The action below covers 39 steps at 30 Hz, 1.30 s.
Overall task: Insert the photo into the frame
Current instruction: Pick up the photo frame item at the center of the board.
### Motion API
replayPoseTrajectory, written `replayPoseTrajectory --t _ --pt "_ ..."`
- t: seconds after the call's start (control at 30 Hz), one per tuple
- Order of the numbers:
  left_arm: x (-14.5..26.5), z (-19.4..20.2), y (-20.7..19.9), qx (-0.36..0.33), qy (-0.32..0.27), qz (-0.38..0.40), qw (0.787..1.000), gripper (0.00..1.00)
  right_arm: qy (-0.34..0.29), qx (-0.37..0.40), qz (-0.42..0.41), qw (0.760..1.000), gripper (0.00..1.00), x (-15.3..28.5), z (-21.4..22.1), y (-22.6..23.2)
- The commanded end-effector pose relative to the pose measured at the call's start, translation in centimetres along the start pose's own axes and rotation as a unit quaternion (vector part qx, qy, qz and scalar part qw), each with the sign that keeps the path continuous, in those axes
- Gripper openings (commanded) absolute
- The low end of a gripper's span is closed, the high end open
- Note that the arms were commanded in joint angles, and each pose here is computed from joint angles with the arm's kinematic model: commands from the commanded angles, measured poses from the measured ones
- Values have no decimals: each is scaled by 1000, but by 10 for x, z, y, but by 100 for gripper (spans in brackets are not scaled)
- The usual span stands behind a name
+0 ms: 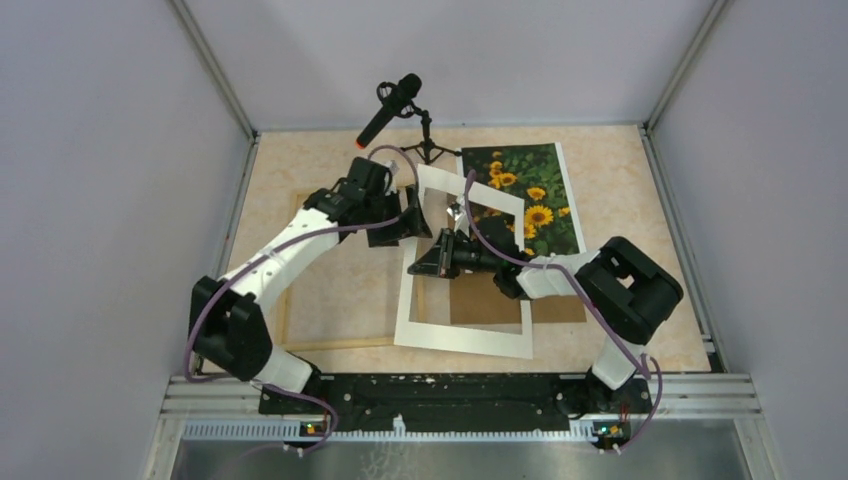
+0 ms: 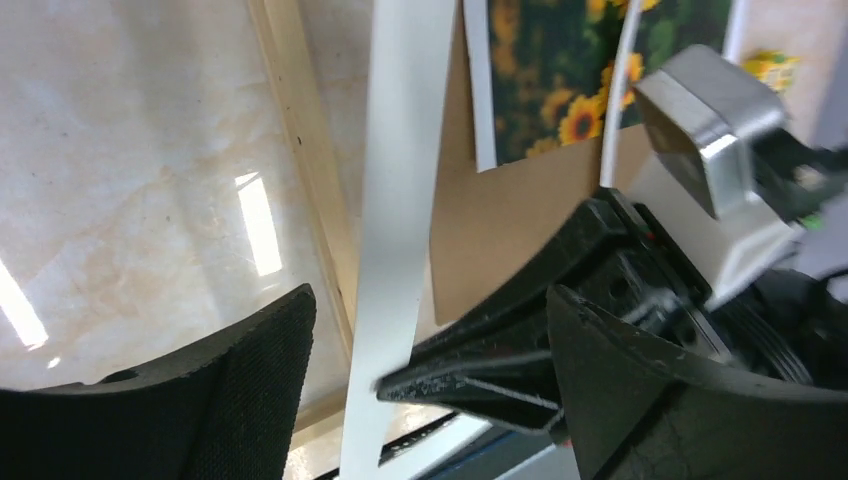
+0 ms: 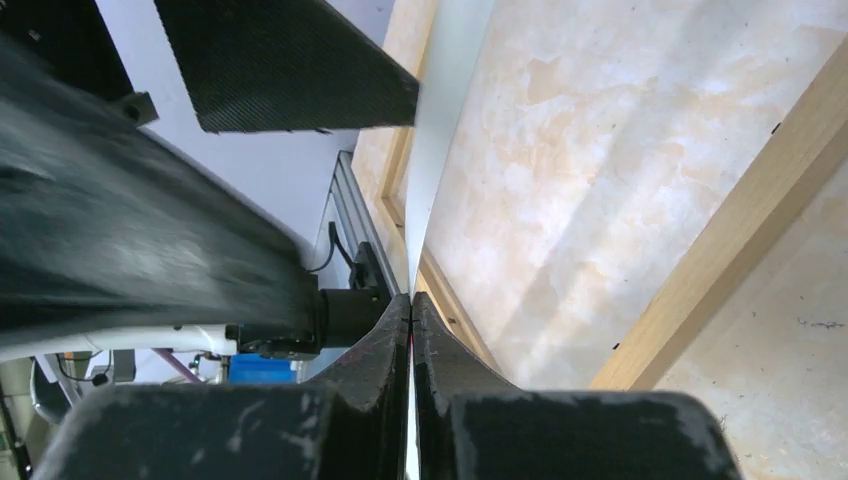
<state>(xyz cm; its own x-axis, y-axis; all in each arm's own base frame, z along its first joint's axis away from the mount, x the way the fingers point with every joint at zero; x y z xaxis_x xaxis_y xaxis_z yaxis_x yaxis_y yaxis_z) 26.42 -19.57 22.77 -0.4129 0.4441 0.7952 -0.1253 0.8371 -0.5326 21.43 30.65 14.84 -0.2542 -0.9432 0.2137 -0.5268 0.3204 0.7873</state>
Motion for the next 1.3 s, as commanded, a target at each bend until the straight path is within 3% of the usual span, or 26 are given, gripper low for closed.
replayPoseTrajectory --t 0.0,0.17,0.27,0.33,0.43,0.77,0.9,1.0,1.1,1.27 --pt "36 -9 10 -17 -12 130 991 93 -29 37 -49 998 0 8 -11 23" --pt "65 -7 41 -8 -15 270 963 94 -36 68 -66 995 0 17 -14 34" --pt "77 2 46 -32 -15 377 926 92 -35 79 -91 992 0 19 -17 42" --pt "80 12 46 -39 0 436 899 88 -36 83 -110 990 0 20 -20 48" --pt "81 21 47 -44 41 477 877 80 -41 89 -115 989 0 22 -24 53" --pt "66 29 57 -15 54 443 895 56 -46 101 -120 987 0 24 -28 60" --pt "64 26 58 -2 27 401 916 59 -51 103 -125 985 0 27 -29 63" --pt "65 24 61 -5 -15 367 930 71 -51 104 -129 985 0 28 -29 65" --pt "64 27 61 -5 -1 393 919 78 -46 101 -139 984 0 25 -28 66" --pt "56 31 59 -1 56 440 896 69 -48 92 -147 984 0 22 -27 65"
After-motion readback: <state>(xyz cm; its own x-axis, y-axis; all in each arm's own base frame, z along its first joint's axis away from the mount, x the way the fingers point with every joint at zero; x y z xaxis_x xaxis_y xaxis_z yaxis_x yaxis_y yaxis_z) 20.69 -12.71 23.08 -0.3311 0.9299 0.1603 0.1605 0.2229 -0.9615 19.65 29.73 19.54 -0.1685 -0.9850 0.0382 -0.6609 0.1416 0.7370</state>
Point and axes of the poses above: each gripper's point midway between its finger pads, its own x axis back along the fingers, its own y axis along the line the jaws close on, z = x × y, the point moved 9 cm from there along x, back along the fingers, and after that the axes turned 11 degrees about x, right-handed, at the moved point
